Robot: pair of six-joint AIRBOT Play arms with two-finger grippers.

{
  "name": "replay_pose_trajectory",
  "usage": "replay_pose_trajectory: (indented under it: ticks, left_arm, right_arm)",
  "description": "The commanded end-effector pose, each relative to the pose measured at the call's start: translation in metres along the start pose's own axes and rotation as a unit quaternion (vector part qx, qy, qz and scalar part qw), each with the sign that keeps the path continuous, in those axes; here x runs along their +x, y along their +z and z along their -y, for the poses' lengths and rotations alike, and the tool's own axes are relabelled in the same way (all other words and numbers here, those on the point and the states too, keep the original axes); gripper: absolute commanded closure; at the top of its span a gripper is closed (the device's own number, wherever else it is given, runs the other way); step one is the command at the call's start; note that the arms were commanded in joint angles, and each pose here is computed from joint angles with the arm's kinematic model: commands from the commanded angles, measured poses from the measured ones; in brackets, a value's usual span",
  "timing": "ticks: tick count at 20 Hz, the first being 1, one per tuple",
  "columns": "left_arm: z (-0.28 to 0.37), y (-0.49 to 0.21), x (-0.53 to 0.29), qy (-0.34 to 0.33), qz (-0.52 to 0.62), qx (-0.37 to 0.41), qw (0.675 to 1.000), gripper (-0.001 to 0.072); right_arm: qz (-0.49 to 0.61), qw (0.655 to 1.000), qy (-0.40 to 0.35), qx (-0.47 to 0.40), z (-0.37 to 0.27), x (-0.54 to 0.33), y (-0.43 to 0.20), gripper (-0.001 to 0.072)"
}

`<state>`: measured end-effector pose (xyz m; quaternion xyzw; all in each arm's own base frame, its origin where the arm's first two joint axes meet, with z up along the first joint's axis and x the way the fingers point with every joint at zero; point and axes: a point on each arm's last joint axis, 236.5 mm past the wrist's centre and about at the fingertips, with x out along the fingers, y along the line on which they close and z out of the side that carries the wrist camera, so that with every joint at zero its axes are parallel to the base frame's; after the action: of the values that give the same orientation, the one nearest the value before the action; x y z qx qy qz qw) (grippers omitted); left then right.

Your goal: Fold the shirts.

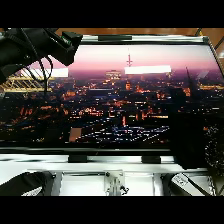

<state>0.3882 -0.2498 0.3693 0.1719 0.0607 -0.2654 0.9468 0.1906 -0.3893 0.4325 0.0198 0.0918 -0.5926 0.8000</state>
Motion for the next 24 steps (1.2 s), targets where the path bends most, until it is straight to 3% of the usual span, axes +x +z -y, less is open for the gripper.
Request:
replay_pose_trajectory:
  ticks: [1,14,19,20,21,22,24]
  left_arm:
    - [0.000,0.001,0.000,0.000,0.001,0.000,1.000,0.0106]
    - [-0.002,0.012,-0.001,0.004,0.025,0.001,1.000,0.0105]
    - [-0.003,0.018,-0.001,0.006,0.038,0.001,0.999,0.0106]
    - [-0.003,0.018,-0.001,0.006,0.038,0.001,0.999,0.0105]
    - [-0.003,0.018,-0.001,0.006,0.038,0.001,0.999,0.0105]
    - [-0.003,0.018,-0.001,0.006,0.038,0.002,0.999,0.0106]
    - [-0.003,0.018,-0.001,0.006,0.038,0.002,0.999,0.0106]
  right_arm:
    - [-0.029,0.998,-0.054,0.014,0.044,0.004,-0.014,0.0658]
    - [-0.077,0.965,-0.239,0.075,0.194,-0.057,-0.040,0.0657]
    - [-0.084,0.963,-0.237,0.092,0.198,-0.060,-0.046,0.0654]
    - [-0.085,0.967,-0.219,0.100,0.190,-0.055,-0.046,0.0629]
    - [-0.085,0.970,-0.199,0.108,0.181,-0.050,-0.046,0.0456]
    - [-0.087,0.972,-0.184,0.116,0.174,-0.048,-0.047,0.0221]
    - [-0.093,0.976,-0.160,0.119,0.163,-0.046,-0.049,0.0202]
